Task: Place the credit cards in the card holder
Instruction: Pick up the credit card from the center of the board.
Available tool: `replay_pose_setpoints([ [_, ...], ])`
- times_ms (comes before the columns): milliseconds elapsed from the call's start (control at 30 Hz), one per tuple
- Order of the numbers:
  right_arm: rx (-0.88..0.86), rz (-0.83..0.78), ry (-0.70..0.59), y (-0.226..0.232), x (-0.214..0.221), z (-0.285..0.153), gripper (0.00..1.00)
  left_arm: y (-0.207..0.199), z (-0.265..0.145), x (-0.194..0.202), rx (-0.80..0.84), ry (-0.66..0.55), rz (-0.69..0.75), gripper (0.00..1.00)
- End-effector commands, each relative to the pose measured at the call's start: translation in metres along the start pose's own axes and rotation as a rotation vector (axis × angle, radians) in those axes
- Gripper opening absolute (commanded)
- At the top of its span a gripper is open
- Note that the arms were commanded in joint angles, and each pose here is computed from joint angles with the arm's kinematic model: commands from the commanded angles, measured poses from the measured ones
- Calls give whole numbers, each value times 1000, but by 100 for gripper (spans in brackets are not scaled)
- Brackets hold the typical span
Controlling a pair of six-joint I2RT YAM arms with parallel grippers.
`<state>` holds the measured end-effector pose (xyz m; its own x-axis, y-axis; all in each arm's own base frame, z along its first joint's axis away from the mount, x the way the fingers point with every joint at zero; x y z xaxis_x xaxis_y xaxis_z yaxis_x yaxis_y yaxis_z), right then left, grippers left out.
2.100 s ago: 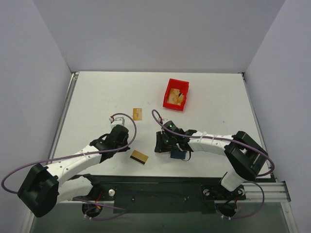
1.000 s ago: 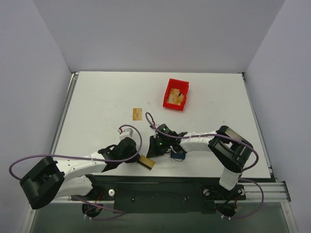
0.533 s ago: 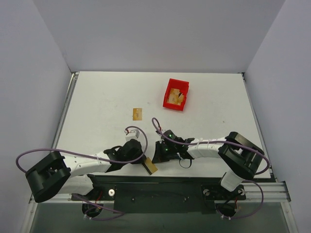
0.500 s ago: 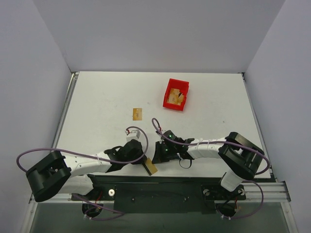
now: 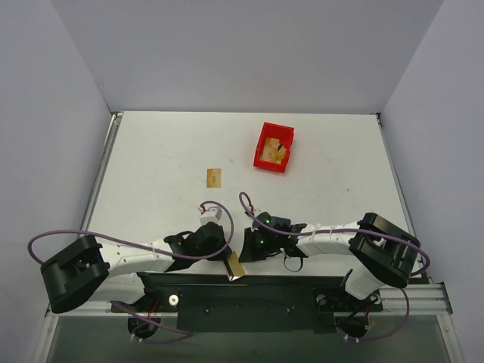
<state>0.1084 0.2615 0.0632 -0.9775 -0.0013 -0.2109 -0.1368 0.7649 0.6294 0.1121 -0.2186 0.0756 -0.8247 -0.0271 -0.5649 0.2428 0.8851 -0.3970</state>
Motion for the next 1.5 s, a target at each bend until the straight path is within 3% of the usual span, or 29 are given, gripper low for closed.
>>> replay_pose_setpoints([
  [0,94,1,6,-15,12,-3,0,21,-4,24,-83,90,33,0],
  [467,111,-16,1,-12,27,-12,3,20,0,24,-67,80,60,0],
  [700,99,16,-61,-10,36,-28,29,17,3,25,-26,82,71,0],
  [867,54,56,-81,-9,45,-31,39,17,1,28,-12,99,81,0],
  [1467,-48,140,-103,1,63,-4,41,34,-21,34,-38,96,92,0],
])
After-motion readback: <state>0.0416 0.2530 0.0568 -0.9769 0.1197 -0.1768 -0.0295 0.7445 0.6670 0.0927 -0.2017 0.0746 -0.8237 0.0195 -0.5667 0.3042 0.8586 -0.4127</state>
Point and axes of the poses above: each gripper's point midway between its finger pads, its own z axis out along the fingers, its own y axis along the line the jaws close on, x = y × z, the point moved 8 cm from there along -z, back along the fingers, and after that the axes turned 9 degrees about z, right-handed, at the moved point
